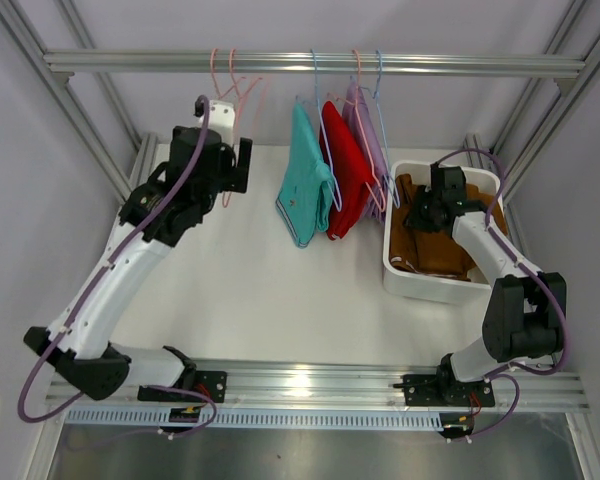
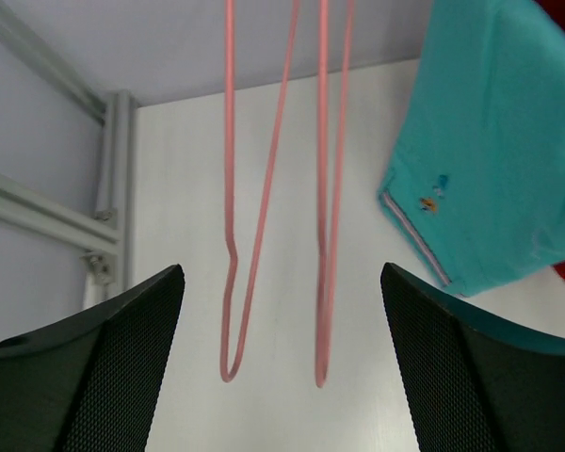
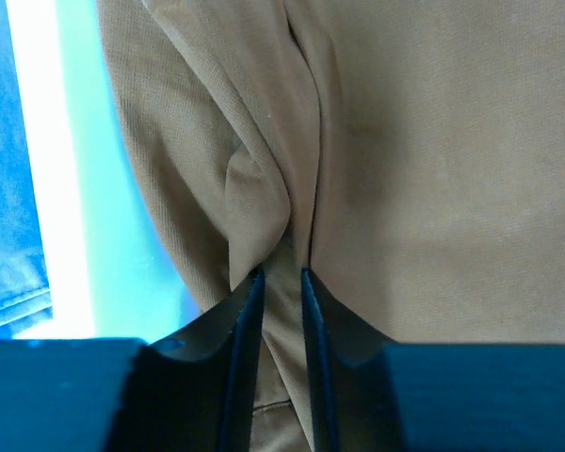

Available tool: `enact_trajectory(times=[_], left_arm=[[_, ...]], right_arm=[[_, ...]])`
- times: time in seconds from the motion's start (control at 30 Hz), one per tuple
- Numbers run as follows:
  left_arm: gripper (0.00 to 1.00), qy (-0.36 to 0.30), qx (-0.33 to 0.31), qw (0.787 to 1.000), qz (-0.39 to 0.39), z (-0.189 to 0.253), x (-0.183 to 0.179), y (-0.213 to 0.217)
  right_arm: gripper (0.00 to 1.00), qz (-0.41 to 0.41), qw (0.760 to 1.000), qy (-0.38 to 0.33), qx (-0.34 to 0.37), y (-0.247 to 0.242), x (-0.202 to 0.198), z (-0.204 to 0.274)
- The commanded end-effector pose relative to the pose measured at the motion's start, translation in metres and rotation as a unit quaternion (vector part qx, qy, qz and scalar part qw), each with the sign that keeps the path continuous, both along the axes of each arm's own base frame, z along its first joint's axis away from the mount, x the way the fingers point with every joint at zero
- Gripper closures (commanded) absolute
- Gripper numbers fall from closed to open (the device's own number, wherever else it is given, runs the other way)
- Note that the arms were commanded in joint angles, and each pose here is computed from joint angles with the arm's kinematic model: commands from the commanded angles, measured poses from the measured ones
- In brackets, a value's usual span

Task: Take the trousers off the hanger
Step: Place the hanger at the clothesline, then pick up the hanger from the clothesline.

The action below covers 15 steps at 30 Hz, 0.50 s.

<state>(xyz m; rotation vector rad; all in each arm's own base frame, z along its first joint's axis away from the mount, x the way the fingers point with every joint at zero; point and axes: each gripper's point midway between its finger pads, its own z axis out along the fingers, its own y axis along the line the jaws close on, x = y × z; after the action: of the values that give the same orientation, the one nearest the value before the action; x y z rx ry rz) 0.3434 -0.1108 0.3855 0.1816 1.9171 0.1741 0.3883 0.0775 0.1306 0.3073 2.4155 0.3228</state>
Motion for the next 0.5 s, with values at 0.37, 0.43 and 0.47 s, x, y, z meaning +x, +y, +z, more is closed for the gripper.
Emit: enact_trajectory(times=[0.37, 0.43, 0.47], left_arm=[[0.07, -0.127, -0.249, 0.945, -0.166, 0.074, -0.073, -0.035], [0.06, -0.118, -0.271, 0.935, -0.196, 0.076, -0.073, -0.051], [0.06, -0.115, -0.278, 0.931, -0.206, 0.077, -0.073, -0.057]], right_arm=[[0.50, 0.041, 0.999, -0.017, 0.010, 0.022, -0.010, 0.020], [0.50, 0.044, 0.999, -0.016, 0.007, 0.024, -0.013, 0.019], [0.50, 0.045, 0.999, -0.015, 0.007, 0.025, -0.013, 0.019]])
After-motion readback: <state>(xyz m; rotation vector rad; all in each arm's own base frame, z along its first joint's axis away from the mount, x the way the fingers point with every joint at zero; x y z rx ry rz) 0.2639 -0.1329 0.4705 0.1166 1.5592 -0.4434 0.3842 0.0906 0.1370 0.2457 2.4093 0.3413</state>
